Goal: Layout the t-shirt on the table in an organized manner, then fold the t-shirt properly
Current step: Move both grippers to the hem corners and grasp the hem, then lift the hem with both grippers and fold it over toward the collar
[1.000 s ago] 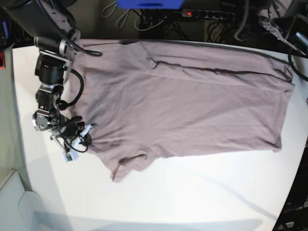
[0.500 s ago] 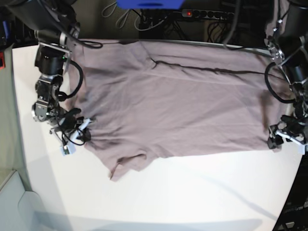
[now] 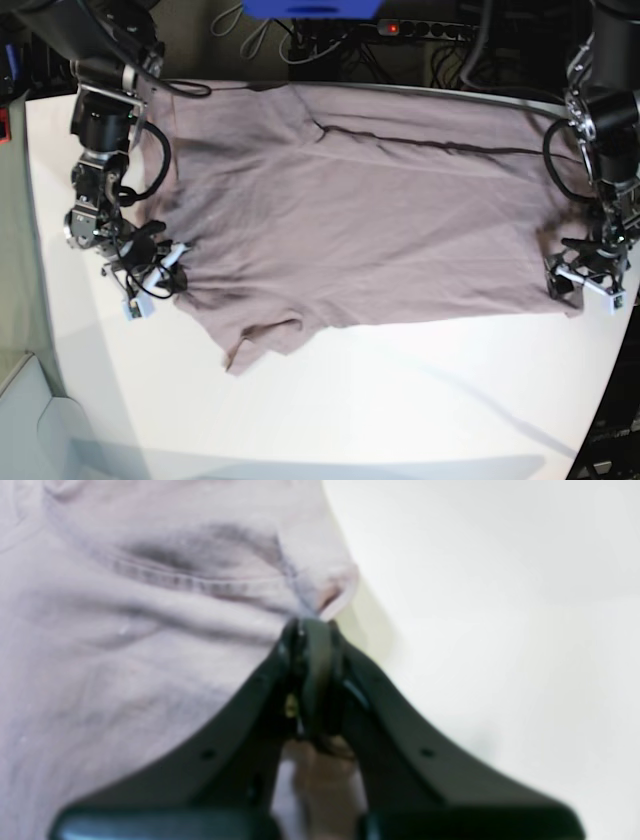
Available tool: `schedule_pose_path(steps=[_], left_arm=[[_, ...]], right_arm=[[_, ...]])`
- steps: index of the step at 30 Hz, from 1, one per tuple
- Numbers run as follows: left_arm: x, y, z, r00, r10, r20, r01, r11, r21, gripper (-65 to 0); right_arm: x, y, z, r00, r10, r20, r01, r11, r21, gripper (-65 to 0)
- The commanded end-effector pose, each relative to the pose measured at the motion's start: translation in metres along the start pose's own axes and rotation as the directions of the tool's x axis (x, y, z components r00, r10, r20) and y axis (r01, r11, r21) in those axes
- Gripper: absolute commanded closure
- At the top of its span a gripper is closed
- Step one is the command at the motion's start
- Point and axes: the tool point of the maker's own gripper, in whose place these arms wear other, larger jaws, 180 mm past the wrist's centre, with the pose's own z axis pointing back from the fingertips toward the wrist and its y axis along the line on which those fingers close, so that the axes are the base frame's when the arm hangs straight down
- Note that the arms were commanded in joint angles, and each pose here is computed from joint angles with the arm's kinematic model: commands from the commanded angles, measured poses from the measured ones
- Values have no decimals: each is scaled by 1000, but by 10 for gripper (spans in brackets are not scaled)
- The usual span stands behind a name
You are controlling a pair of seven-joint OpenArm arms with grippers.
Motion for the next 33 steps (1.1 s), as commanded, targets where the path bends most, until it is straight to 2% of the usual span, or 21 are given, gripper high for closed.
schedule_pose_path(steps=[1, 8, 10, 13, 17, 18, 20, 23, 26, 29, 33], left_arm=[[25, 10, 1, 998, 0, 59, -2, 1000, 31, -521], [-10, -2, -5, 1000, 13, -16, -12, 1000, 21, -516], [-17, -14, -8, 1000, -13, -28, 13, 1000, -2, -487], [-23, -24, -10, 998, -57, -41, 56, 998, -23, -339], [-25, -26, -11, 997, -64, -46, 63, 998, -22, -34], [-24, -26, -11, 997, -68, -46, 67, 998, -21, 0], [-22, -27, -11, 997, -67, -42, 66, 998, -25, -22], [-21, -28, -11, 997, -64, -38, 63, 998, -30, 0], [-20, -27, -11, 997, -66, -36, 65, 997, -29, -2], [-3, -31, -10, 996, -84, 10, 84, 996, -38, -2], [2, -37, 0, 988, -142, 67, 145, 988, -54, -2]], right_arm=[[-19, -7, 3, 994, 34, -108, -37, 999, -23, 0], [-19, -9, 3, 994, 32, -107, -35, 999, -26, 0], [-19, -9, 3, 994, 31, -107, -34, 999, -27, 0], [-19, -9, 3, 994, 31, -108, -34, 999, -27, 0], [-19, -9, 3, 994, 30, -108, -33, 999, -28, 0], [-19, -9, 3, 994, 30, -108, -33, 999, -28, 0], [-19, -9, 3, 994, 30, -106, -33, 999, -28, 0], [-9, -13, 6, 996, 44, -84, -47, 998, -40, 0], [8, -23, 23, 994, 104, -39, -107, 990, -88, 0], [27, -24, 40, 985, 171, 12, -168, 977, -130, 0], [33, -26, 59, 974, 224, 3, -221, 960, -172, 0]])
